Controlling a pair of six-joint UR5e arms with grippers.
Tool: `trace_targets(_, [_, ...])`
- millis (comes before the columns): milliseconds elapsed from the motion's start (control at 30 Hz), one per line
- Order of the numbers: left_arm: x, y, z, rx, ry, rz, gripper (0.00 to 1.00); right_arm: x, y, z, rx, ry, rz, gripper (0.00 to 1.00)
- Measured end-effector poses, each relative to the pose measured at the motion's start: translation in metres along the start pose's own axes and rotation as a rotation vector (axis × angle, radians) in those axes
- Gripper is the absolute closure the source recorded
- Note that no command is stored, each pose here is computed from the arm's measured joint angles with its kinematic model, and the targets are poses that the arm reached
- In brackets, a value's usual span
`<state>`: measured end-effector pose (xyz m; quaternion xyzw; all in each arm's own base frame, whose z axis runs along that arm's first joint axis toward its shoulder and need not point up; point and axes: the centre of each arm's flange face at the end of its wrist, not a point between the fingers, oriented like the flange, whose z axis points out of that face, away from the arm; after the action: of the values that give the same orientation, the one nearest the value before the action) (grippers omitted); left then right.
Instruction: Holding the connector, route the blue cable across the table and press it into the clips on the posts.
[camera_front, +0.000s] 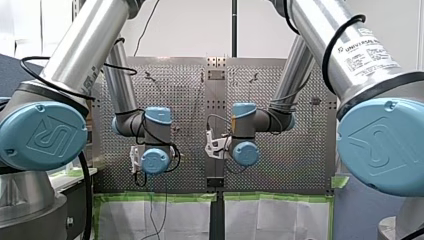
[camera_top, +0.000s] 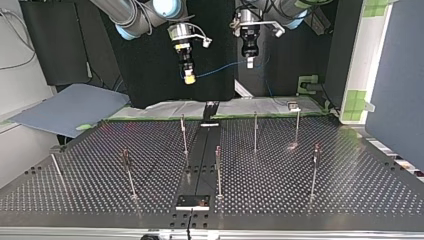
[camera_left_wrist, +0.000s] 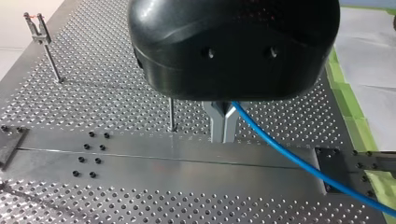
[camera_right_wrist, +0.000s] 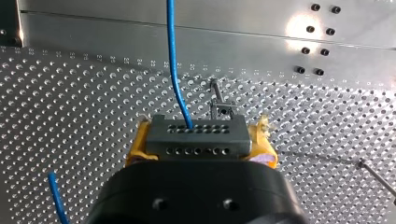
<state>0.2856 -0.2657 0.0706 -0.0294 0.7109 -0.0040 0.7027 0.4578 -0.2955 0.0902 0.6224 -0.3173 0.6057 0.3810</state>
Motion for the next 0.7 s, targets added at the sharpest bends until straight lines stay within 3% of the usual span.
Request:
trace_targets(500, [0.000, 0.000, 0.000, 0.000, 0.000, 0.000, 0.98, 0.000, 0.000, 0.000, 0.000, 0.000, 0.000, 1.00])
trace_targets(700, [-0.014, -0.007, 0.001, -0.015, -0.015, -0.010, 0.98, 0.000, 0.000, 0.000, 0.000, 0.000, 0.000, 1.00])
